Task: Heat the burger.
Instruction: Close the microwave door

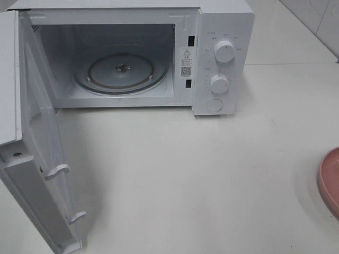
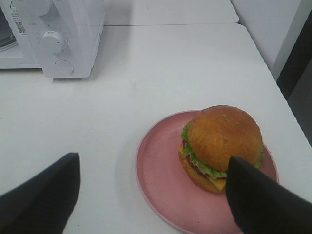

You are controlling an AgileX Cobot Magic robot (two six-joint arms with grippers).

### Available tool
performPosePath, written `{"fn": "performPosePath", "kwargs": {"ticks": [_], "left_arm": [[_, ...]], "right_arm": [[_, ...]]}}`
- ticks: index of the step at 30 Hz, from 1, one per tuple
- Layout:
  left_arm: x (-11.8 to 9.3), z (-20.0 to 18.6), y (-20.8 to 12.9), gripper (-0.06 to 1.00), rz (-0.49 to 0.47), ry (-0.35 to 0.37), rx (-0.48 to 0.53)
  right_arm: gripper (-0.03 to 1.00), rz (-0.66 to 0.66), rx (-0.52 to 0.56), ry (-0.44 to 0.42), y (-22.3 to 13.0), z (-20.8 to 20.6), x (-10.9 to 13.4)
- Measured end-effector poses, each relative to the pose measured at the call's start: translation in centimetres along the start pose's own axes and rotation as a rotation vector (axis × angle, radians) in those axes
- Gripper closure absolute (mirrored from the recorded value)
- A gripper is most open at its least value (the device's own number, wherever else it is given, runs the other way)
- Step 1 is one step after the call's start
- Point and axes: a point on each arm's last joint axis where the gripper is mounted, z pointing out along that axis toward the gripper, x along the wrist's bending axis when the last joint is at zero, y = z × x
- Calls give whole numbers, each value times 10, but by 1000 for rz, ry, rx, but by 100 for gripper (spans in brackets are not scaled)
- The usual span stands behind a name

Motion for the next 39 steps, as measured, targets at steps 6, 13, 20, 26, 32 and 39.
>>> {"fn": "performPosePath", "kwargs": {"ticks": [6, 13, 20, 26, 32, 39], "left_arm": [[0, 0, 0, -3, 1, 1, 0], [1, 3, 13, 2, -2, 2, -1], [2, 17, 23, 35, -6, 6, 34], [4, 39, 33, 91, -12, 14, 18], [7, 66, 28, 94, -19, 27, -45], [10, 92, 20, 94, -45, 34, -134]], "right_arm": [[21, 0, 0, 0, 0, 0, 0], [20, 0, 0, 0, 0, 0, 0], [20, 0, 0, 0, 0, 0, 0], [20, 0, 0, 0, 0, 0, 0], [20, 0, 0, 0, 0, 0, 0], [20, 0, 0, 0, 0, 0, 0]]}}
